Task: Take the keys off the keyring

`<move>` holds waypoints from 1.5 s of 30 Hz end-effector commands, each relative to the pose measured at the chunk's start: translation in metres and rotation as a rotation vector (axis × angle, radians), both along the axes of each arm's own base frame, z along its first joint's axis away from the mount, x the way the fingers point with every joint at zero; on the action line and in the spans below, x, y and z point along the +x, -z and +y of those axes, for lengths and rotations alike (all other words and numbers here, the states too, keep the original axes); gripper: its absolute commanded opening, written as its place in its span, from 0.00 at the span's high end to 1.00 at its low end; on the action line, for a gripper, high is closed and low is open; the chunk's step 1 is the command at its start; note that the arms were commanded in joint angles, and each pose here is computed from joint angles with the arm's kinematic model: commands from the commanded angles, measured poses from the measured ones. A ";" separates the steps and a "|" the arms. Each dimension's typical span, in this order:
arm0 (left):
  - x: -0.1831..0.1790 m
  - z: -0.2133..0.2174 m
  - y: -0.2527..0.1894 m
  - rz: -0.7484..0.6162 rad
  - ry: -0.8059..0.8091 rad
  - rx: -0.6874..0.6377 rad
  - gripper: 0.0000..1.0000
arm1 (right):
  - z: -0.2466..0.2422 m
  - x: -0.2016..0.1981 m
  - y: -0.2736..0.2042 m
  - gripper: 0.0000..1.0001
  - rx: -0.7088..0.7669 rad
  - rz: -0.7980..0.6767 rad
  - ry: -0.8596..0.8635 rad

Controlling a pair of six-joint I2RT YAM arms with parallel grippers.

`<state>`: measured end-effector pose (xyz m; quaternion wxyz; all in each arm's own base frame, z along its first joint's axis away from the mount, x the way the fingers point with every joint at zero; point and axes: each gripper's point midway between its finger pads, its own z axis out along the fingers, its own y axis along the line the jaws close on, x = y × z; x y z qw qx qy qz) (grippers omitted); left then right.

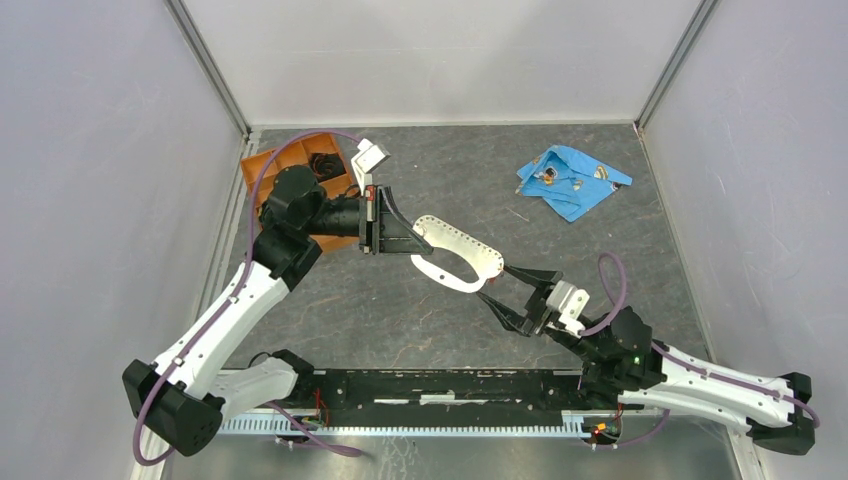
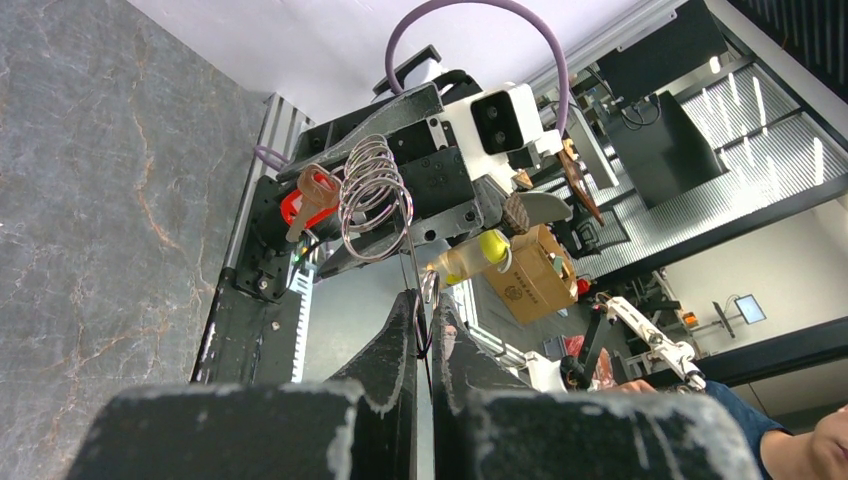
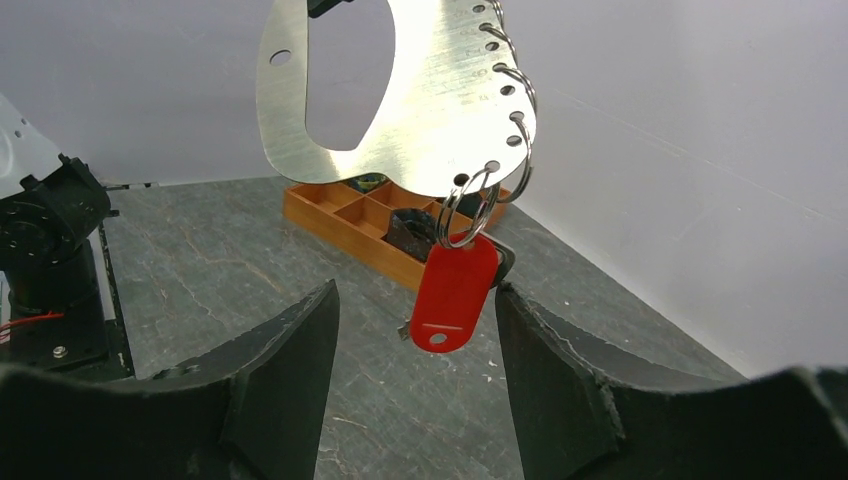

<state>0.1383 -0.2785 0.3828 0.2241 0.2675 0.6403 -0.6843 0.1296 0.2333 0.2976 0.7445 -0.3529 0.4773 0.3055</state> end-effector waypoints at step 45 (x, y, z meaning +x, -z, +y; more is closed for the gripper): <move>-0.020 0.004 -0.010 -0.160 0.055 -0.036 0.98 | -0.011 0.006 -0.034 0.87 0.091 0.027 0.045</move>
